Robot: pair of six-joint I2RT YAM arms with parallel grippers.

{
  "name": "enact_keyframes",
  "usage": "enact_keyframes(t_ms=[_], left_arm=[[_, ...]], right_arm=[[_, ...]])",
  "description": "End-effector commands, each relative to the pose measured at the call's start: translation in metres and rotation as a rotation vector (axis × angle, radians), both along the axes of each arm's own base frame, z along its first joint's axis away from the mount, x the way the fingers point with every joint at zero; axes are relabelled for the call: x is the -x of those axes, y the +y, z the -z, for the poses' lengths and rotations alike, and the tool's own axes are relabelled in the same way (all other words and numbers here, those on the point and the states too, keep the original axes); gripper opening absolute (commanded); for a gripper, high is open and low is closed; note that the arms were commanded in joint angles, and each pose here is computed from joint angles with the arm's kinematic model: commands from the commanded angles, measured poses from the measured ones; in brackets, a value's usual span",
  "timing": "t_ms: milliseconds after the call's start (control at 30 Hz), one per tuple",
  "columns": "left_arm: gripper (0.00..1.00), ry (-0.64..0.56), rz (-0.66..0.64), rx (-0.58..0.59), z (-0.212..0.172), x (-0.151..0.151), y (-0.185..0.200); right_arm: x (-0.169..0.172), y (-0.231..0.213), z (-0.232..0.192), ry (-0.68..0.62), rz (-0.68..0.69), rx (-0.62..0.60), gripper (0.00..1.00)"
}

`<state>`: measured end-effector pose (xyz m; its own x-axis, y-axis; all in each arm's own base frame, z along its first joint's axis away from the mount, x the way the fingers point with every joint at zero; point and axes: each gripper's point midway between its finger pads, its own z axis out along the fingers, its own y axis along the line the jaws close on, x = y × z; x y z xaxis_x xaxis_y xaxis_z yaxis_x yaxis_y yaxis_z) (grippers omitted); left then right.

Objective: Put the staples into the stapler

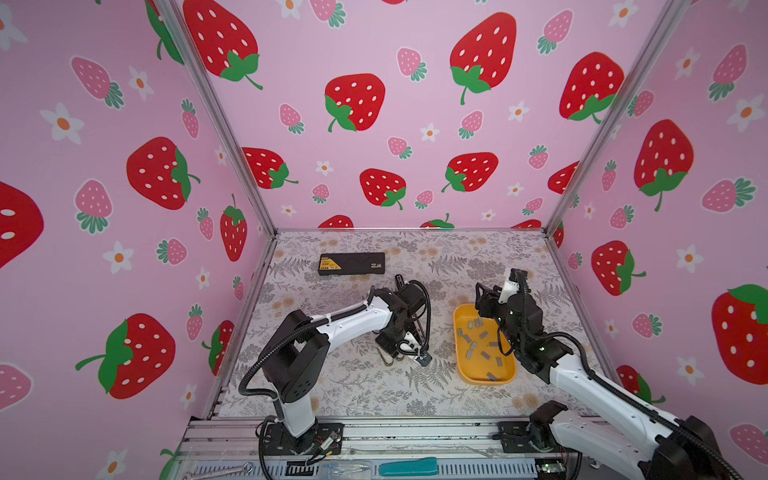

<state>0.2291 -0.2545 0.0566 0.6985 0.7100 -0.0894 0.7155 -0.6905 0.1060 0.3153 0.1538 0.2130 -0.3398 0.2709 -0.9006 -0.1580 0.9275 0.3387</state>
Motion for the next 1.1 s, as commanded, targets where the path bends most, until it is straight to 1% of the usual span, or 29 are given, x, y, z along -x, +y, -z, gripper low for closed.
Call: enact_keyframes(t_ms=[0,133,300,600,767,900,1067], left_arm=[[0.53,0.029,0.032,-0.042,0.010,0.008,0.005],[0.52,0.040,0.034,-0.054,0.014,0.010,0.006],[0.51,0.060,0.043,-0.090,0.022,0.013,0.009],[0.44,0.049,0.047,-0.102,0.023,0.011,0.009],[0.38,0.041,0.045,-0.091,0.021,0.010,0.006],[0.34,0.040,0.022,-0.082,0.020,0.007,0.003],[0.23,0.045,0.014,-0.090,0.020,0.006,0.003]], right_arm=[[-0.002,0.001,-0.004,-0.003,-0.001,-0.020,0.58],[0.000,-0.001,-0.007,-0.018,0.004,-0.030,0.59],[-0.001,0.000,-0.005,-0.005,0.004,-0.018,0.59],[-0.001,-0.002,-0.006,-0.008,0.010,-0.021,0.60],[0.000,-0.003,-0.007,-0.015,0.015,-0.030,0.61],[0.000,-0.003,-0.007,-0.012,0.014,-0.030,0.61],[0.002,-0.005,-0.010,-0.024,0.018,-0.036,0.61]])
